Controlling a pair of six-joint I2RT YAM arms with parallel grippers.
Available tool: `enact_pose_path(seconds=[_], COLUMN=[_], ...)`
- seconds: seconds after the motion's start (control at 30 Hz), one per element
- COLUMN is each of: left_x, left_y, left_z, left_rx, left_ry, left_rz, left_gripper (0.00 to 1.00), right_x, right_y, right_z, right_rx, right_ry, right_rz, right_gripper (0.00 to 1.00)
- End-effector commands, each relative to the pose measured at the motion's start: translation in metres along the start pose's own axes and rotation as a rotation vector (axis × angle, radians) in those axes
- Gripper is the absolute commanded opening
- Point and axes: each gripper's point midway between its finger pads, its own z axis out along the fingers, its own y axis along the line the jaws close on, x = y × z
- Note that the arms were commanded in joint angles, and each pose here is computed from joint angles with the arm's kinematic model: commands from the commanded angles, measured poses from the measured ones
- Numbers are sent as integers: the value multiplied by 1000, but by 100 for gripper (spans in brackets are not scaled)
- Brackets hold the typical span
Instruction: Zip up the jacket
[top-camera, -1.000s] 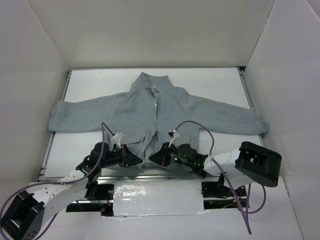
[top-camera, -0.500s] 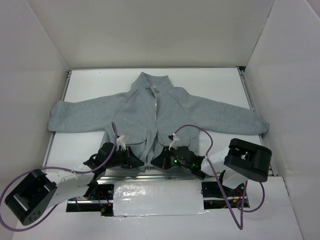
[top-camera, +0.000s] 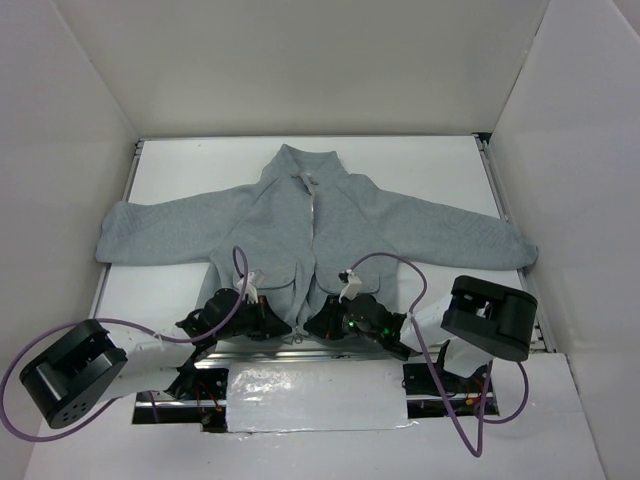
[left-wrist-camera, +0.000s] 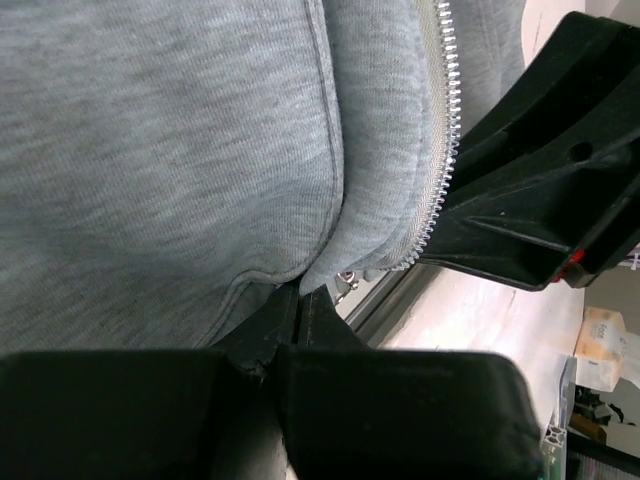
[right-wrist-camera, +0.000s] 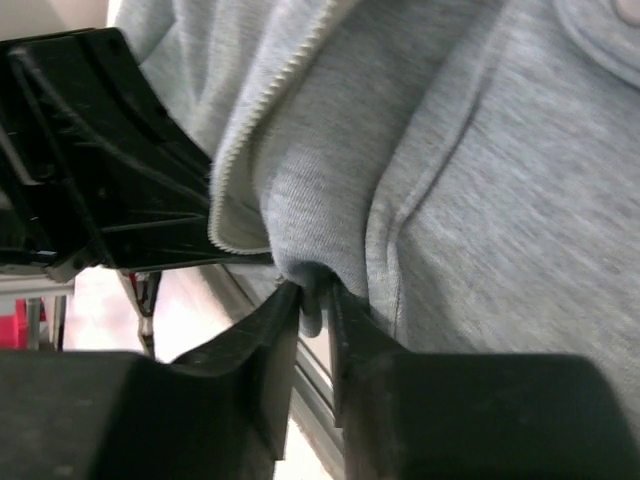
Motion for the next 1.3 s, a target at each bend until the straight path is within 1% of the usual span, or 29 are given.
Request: enact_pose_path(seconds=[0.0,0.03,0.13,0.2,0.27,0.5,0.6,0.67,0.7,0.73,0.77,0.8,0.83,0.87,0.9,1.0,1.13,1.27], left_x=[7,8,13,14,15,17,15,15,14,14,14,15,14,15,16,16,17,17], left_y=[18,18,18,18,13,11,10,10,10,9,9,10,9,10,10,9,7,5], left_z=[-2,-1,0,1,2,4,3,3,3,3,3,3,4,4,4,5,6,7], left_rx=[-81,-75,-70,-60,-37,-33,-39,-42,-41,-41,-39,-43,-39,-39,-39,-35,-29,-28], left_ry=[15,17,37,43,46,54,48,45,44,45,42,44,42,45,49,48,52,54], left_rz=[13,16,15,15,20,27,34,39,41,42,43,41,40,39,37,40,44,48], left_gripper=[2,2,1,0,0,0,1,1,1,1,0,0,1,0,1,1,1,1], right_x=[-1,0,2,-1,0,-13,-18,-15,-17,-10,-13,-15,-3,-3,-1,19,30,36], right_y=[-8,-8,-5,0,-1,17,16,8,16,8,7,18,18,20,25,26,30,24], right_z=[5,5,6,6,6,-2,-7,-10,-11,-14,-15,-14,-18,-18,-17,-18,-14,-4], right_rx=[40,42,36,28,43,10,37,93,89,135,165,156,174,192,191,172,148,193], right_ry=[-18,-15,-5,-7,1,-26,-51,-43,-52,-31,-49,-58,-22,-34,-24,37,60,67], right_rz=[6,5,-5,-12,-24,-49,-58,-68,-76,-96,-113,-127,-156,-162,-164,-151,-107,-79], right_gripper=[27,34,42,43,46,54,59,63,64,64,64,62,61,59,54,45,46,47])
